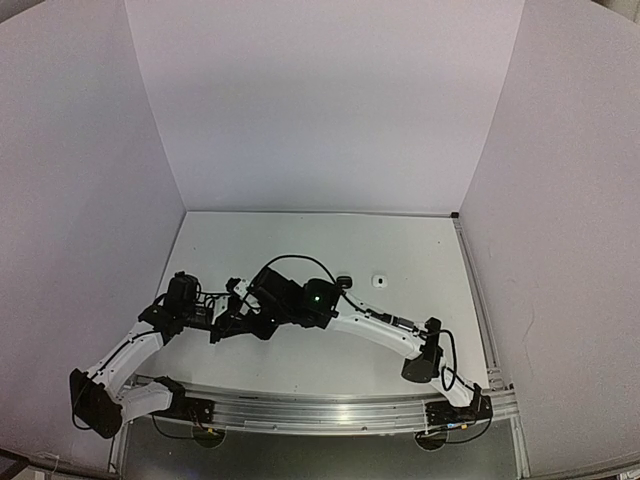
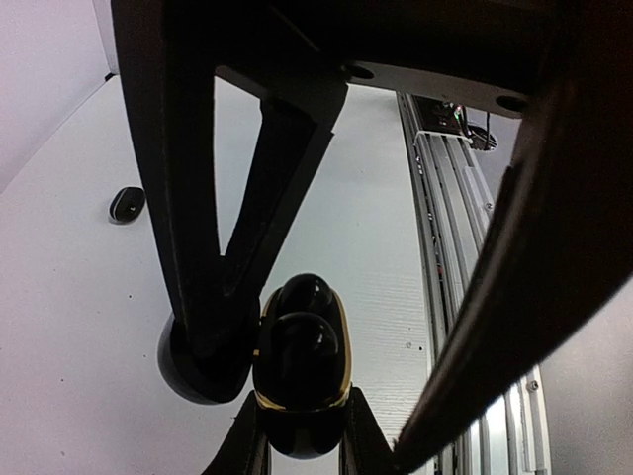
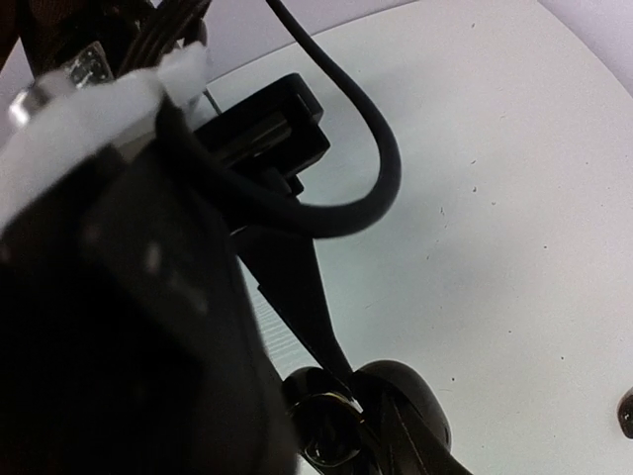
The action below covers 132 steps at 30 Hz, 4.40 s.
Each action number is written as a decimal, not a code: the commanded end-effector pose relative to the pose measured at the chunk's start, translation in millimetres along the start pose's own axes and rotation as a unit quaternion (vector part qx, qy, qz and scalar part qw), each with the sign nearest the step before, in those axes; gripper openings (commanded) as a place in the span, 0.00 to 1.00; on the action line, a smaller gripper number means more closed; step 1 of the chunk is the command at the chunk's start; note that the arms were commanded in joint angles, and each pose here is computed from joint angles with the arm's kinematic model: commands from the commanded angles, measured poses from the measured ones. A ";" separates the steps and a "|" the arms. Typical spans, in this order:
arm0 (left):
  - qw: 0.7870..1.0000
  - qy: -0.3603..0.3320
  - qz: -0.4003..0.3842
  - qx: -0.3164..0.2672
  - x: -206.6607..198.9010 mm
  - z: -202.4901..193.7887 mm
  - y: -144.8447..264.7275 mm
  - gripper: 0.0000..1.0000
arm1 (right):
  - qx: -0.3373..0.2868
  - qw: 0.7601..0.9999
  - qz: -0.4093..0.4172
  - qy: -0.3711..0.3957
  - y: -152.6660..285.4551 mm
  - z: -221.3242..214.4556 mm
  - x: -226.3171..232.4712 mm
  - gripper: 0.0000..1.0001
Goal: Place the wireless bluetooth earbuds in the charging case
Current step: Insert the left earbud into the left side groove of the charging case, then close the charging case with the earbuds, then pass from the left arm to the right, then place the charging case with the earbuds at the center of the board.
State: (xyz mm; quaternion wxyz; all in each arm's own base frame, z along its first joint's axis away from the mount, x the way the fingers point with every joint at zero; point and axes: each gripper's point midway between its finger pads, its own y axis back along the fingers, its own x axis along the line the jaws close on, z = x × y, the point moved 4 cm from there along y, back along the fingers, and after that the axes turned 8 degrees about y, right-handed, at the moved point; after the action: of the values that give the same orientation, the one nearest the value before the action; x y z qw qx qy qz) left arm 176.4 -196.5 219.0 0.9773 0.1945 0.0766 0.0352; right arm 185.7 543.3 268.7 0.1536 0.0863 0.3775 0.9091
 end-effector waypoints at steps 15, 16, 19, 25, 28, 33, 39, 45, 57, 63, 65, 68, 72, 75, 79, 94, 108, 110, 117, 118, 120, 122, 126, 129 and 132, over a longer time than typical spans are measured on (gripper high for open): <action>0.999 0.006 -0.020 -0.046 -9.6 17.8 1.0 0.00 | -0.180 0.981 -0.067 -0.034 104.2 73.8 -23.0 0.51; 0.999 -0.001 -0.016 -0.045 -9.4 17.1 1.2 0.00 | -0.180 0.979 -0.081 -0.058 105.5 72.0 -32.8 0.51; 0.999 -0.026 0.005 -0.044 -6.5 16.5 2.5 0.00 | -0.156 0.972 -0.126 -0.121 95.2 52.8 -56.8 0.49; 0.993 -0.055 0.065 -0.076 2.3 29.4 9.5 0.00 | -0.095 0.979 -0.098 -0.150 45.1 22.3 -50.8 0.46; 0.992 -0.015 0.089 -0.088 11.4 34.5 10.8 0.00 | -0.076 0.985 -0.062 -0.143 37.8 15.7 -39.6 0.46; 0.988 0.071 0.086 -0.108 25.4 39.3 11.9 0.00 | -0.063 0.987 -0.045 -0.142 53.6 4.5 -34.9 0.48; 0.952 0.236 -0.012 -0.193 48.4 56.8 24.1 0.00 | -0.096 0.976 -0.020 -0.193 101.9 5.0 -74.8 0.63; 0.929 0.258 -0.041 -0.262 56.9 77.8 31.9 0.00 | -0.183 0.963 0.080 -0.182 112.7 19.0 -87.4 0.65; 0.933 0.231 -0.093 -0.260 35.9 98.4 19.9 0.00 | -0.220 0.937 0.217 -0.160 74.5 52.5 -87.3 0.70; 0.931 0.233 -0.093 -0.266 38.3 101.7 20.1 0.00 | -0.219 0.933 0.241 -0.155 74.1 52.6 -82.1 0.51; 0.931 0.232 -0.093 -0.267 38.1 102.2 20.4 0.00 | -0.219 0.932 0.241 -0.156 74.0 52.1 -81.9 0.42; 0.931 0.232 -0.093 -0.267 38.3 102.8 20.7 0.00 | -0.220 0.932 0.243 -0.157 73.4 52.3 -81.8 0.30; 0.930 0.232 -0.094 -0.268 38.8 104.9 21.1 0.00 | -0.220 0.929 0.255 -0.154 71.8 54.1 -79.7 0.13; 0.930 0.231 -0.093 -0.270 39.7 106.3 21.3 0.00 | -0.218 0.927 0.262 -0.156 70.7 55.1 -79.3 0.01; 0.928 0.248 -0.070 -0.269 47.3 100.1 18.2 0.08 | -0.221 0.928 0.252 -0.160 71.4 54.8 -83.5 0.00; 0.875 0.263 0.356 -0.196 105.7 29.5 59.8 1.00 | -0.022 0.933 0.087 -0.349 -44.3 -103.8 -217.4 0.00; 0.874 0.302 0.336 -0.181 101.6 16.5 52.1 1.00 | 0.017 0.909 0.091 -0.406 -106.2 -153.7 -282.3 0.00; 0.874 0.300 0.336 -0.183 102.8 17.7 51.9 1.00 | 0.020 0.906 0.089 -0.413 -110.1 -158.6 -286.7 0.00; 0.876 0.292 0.339 -0.182 106.1 18.0 50.9 1.00 | 0.023 0.893 0.106 -0.437 -124.6 -165.5 -294.5 0.00; 0.876 0.291 0.340 -0.182 106.4 18.3 51.2 1.00 | 0.025 0.892 0.104 -0.438 -126.5 -167.1 -295.2 0.00; 0.875 0.291 0.341 -0.182 106.3 18.3 51.5 1.00 | 0.029 0.892 0.096 -0.440 -128.6 -171.7 -297.5 0.05; 0.875 0.291 0.341 -0.181 106.1 17.6 51.5 1.00 | 0.031 0.892 0.092 -0.441 -129.3 -173.5 -298.8 0.15; 0.875 0.293 0.342 -0.180 105.8 17.1 51.7 1.00 | 0.029 0.900 0.071 -0.428 -123.0 -170.7 -302.4 0.36; 0.875 0.293 0.341 -0.180 105.7 16.5 51.3 1.00 | 0.024 0.910 0.053 -0.410 -115.0 -165.7 -306.7 0.44; 0.875 0.293 0.339 -0.180 105.7 16.8 50.7 1.00 | 0.020 0.917 0.044 -0.396 -109.9 -160.2 -309.1 0.50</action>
State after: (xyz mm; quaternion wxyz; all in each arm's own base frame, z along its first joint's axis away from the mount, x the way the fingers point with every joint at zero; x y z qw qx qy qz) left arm 279.1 -145.4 231.3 0.8503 0.0193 0.2988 0.4328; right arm 449.0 411.2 53.5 0.2230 0.4915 0.2872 0.7914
